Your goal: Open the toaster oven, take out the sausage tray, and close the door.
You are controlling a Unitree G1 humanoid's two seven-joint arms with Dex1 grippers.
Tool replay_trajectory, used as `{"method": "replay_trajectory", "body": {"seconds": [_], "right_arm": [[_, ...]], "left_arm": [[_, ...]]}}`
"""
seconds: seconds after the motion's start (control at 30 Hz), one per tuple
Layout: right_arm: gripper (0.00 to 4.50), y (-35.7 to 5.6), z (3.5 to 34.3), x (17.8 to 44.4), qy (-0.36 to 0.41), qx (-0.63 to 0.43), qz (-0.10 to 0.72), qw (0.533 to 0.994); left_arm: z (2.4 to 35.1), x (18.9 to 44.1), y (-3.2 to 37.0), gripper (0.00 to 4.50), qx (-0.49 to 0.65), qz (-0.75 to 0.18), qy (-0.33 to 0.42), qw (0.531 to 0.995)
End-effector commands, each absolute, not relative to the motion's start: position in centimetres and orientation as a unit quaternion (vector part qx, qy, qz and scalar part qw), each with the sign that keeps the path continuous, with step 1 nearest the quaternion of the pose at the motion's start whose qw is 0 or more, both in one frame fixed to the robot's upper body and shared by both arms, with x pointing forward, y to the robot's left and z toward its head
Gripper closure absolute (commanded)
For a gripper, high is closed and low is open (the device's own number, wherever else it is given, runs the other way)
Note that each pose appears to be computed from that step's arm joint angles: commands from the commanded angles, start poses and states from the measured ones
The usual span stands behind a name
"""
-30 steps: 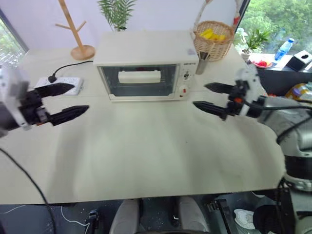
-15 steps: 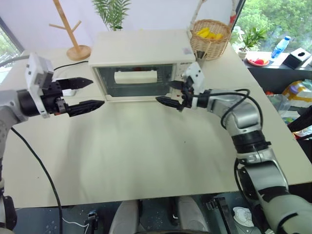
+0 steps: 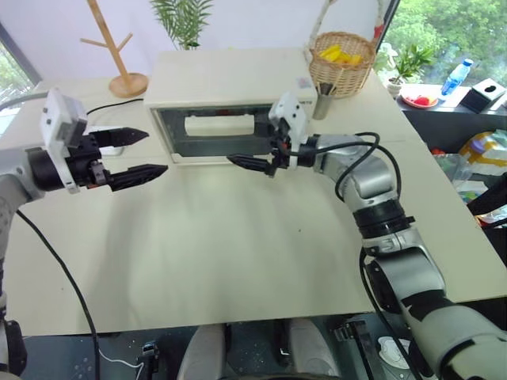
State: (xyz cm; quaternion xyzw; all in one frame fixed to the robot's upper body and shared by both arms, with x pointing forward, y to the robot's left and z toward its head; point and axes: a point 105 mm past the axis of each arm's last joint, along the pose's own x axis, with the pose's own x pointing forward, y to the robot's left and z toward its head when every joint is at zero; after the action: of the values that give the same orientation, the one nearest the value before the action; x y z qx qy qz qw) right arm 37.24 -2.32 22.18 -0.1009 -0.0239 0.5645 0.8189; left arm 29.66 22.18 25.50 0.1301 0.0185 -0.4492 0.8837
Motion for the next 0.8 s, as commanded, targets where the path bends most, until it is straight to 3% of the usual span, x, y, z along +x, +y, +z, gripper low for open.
{"method": "replay_trajectory", "body": {"seconds": [0.03, 0.47, 0.57, 0.6, 0.8], "right_arm": [[0.0, -1.0, 25.4, 34.7, -0.09, -0.101, 0.603, 0.786], [0.0, -0.6, 22.1, 30.9, -0.06, -0.056, 0.621, 0.779], [0.0, -0.4, 21.5, 30.4, -0.053, -0.047, 0.621, 0.78], [0.0, -0.4, 21.4, 30.3, -0.051, -0.045, 0.622, 0.78], [0.0, -0.3, 20.2, 30.2, -0.038, -0.03, 0.611, 0.79]], "left_arm": [[26.6, 29.8, 22.4, 0.03, 0.14, -0.441, -0.007, 0.886], [28.0, 32.6, 21.0, 0.03, 0.112, -0.459, -0.025, 0.881], [28.1, 33.6, 20.9, 0.86, 0.11, -0.456, -0.026, 0.883], [28.1, 33.8, 20.9, 1.51, 0.109, -0.456, -0.027, 0.883], [28.4, 35.6, 20.2, 4.42, 0.111, -0.459, -0.032, 0.881]]}}
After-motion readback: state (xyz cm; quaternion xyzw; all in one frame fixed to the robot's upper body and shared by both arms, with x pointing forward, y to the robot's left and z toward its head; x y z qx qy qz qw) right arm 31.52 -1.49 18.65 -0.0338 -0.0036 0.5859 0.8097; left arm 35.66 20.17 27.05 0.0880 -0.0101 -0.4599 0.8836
